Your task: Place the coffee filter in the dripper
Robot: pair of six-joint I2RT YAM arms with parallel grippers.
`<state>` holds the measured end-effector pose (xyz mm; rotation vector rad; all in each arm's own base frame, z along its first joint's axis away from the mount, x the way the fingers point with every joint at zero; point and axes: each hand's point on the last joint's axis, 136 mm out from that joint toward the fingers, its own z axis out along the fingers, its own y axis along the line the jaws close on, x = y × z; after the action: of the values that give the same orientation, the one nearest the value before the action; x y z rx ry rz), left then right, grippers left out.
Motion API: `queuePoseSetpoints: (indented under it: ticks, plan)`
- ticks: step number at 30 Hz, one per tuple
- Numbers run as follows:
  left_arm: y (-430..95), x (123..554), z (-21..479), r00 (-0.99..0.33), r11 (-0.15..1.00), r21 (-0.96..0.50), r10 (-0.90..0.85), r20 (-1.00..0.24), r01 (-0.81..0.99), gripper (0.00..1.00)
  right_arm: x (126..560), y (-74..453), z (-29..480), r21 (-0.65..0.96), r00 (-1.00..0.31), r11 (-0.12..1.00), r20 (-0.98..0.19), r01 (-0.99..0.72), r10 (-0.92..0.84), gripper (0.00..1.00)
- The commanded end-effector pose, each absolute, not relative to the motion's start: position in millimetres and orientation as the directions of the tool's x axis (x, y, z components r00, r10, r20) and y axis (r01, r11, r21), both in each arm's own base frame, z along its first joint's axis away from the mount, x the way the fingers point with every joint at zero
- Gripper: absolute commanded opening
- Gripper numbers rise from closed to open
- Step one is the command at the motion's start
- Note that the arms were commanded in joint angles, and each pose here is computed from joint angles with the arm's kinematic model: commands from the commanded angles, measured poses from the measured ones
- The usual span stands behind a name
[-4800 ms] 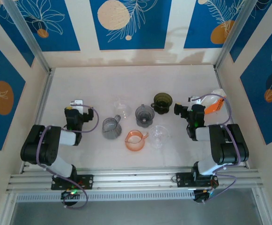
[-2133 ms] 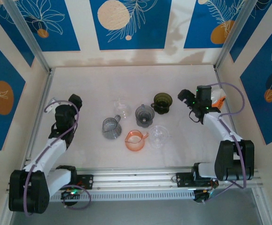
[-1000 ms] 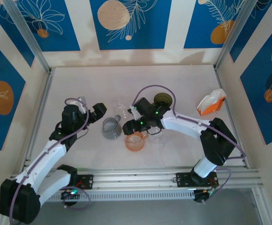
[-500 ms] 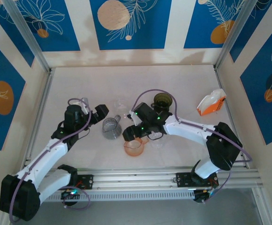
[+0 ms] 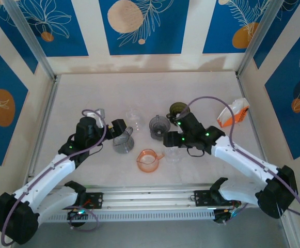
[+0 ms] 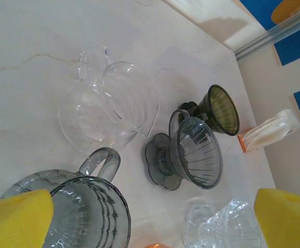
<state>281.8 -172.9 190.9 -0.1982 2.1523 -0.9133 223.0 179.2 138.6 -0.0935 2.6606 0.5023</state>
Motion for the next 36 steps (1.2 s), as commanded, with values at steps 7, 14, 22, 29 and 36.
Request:
queuePoseSetpoints:
  ticks: [7,14,22,29,36]
  plan:
    - [-177,286,193,-0.69,0.741,-0.654,-0.395,-0.607,0.151,1.0,207,128,92,0.278,-0.944,0.96,-0.301,0.047,0.133,0.64]
    - [-177,285,187,-0.697,0.739,-0.66,-0.4,-0.595,0.139,1.0,215,130,87,0.267,-0.944,0.963,-0.312,0.024,0.11,0.54]
    - [-183,288,183,-0.715,0.725,-0.674,-0.397,-0.576,0.14,1.0,229,133,88,0.25,-0.936,0.968,-0.343,-0.004,0.084,0.43]
    - [-184,287,180,-0.72,0.721,-0.68,-0.4,-0.568,0.136,1.0,229,135,87,0.244,-0.938,0.97,-0.341,-0.018,0.069,0.25]
    - [-184,287,182,-0.717,0.721,-0.679,-0.4,-0.571,0.138,1.0,224,133,99,0.244,-0.929,0.97,-0.362,-0.013,0.079,0.16]
